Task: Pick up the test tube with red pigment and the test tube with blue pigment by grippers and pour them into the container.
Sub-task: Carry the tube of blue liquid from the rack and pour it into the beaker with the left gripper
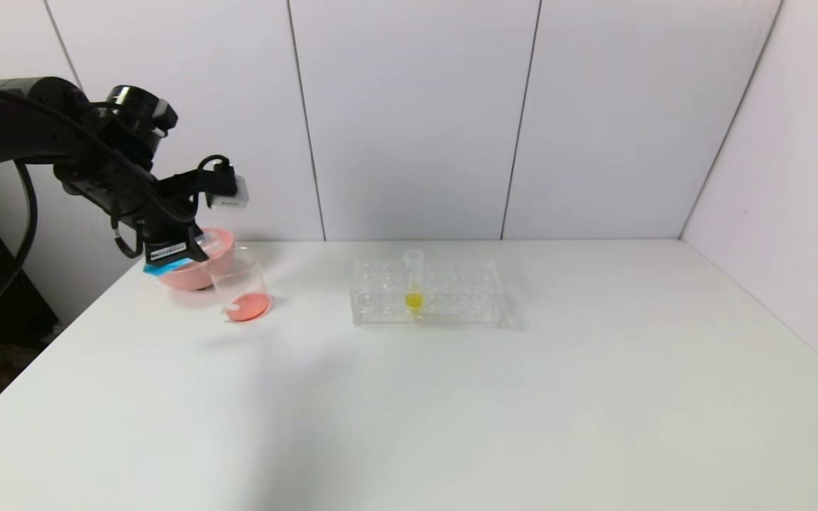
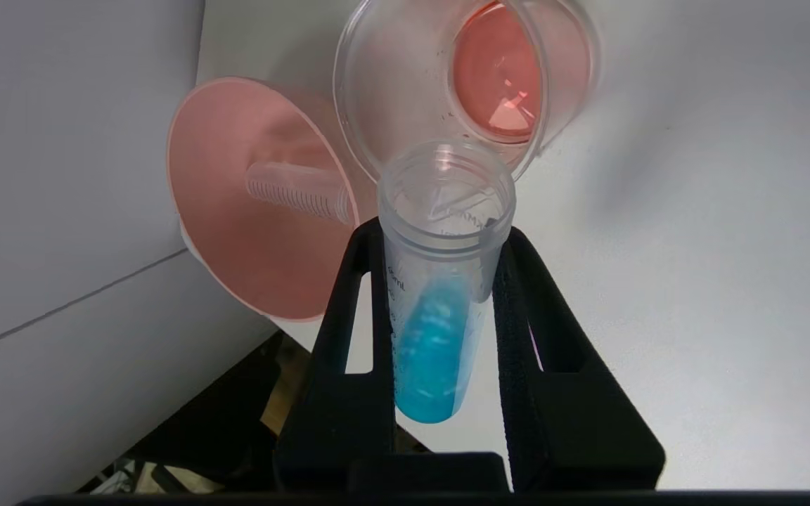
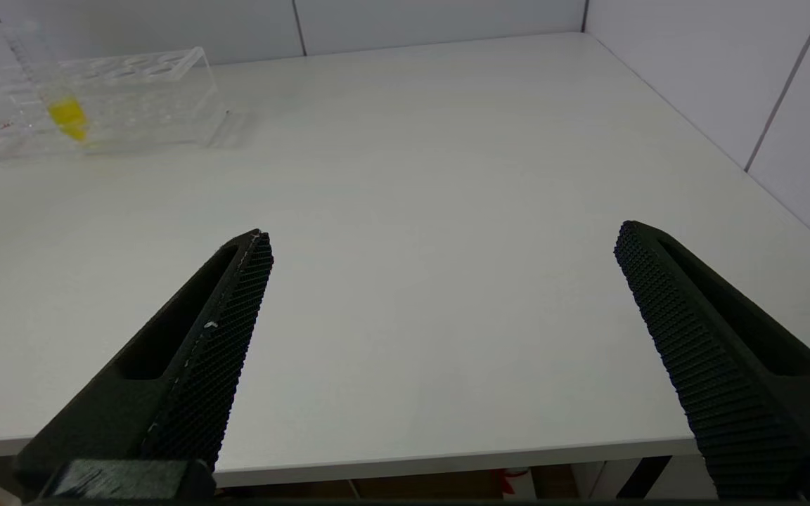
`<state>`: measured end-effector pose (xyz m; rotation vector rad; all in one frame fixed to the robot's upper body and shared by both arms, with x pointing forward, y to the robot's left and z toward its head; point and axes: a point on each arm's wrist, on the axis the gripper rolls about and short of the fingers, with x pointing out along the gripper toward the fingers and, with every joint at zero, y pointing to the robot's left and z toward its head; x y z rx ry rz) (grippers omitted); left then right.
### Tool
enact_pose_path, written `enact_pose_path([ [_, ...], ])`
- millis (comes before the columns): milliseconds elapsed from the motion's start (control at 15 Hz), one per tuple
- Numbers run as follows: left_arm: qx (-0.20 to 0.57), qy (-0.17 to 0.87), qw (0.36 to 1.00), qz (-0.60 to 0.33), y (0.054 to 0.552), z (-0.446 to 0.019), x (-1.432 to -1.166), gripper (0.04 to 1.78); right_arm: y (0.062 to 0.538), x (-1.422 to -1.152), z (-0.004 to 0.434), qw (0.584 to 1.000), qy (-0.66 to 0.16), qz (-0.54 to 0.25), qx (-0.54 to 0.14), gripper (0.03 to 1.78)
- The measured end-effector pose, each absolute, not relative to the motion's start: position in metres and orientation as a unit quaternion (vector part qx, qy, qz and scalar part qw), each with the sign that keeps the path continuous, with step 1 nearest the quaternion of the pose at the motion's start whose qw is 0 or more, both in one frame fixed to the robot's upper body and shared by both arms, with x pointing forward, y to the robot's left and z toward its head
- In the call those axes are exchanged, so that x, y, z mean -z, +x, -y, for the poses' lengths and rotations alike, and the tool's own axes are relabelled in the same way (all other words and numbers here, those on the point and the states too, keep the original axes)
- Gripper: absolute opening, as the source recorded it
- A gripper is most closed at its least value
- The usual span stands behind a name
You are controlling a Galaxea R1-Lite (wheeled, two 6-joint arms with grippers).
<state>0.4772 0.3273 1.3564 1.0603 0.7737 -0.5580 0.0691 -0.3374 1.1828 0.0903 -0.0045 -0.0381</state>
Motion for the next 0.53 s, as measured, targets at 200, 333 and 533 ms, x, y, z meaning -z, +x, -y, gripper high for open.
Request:
enact_pose_path([
  [200,0.236,0.520,0.734,-0.368,0.477,-0.320,-1.356,0.43,0.069,-1.183,0.337,0.999,0.045,0.002,0.019,1.77],
  [333,0.228,0.536,0.722,-0.373,0.477,-0.316,-1.356,0.43,0.069,-1.183,0.337,0.999,0.045,0.002,0.019,1.77],
  [533,0.223,0.549,0.710,-0.381,0.479,-0.314,-1.352,0.43,0.069,-1.183,0.337,0.999,0.045,0.002,0.019,1.77],
])
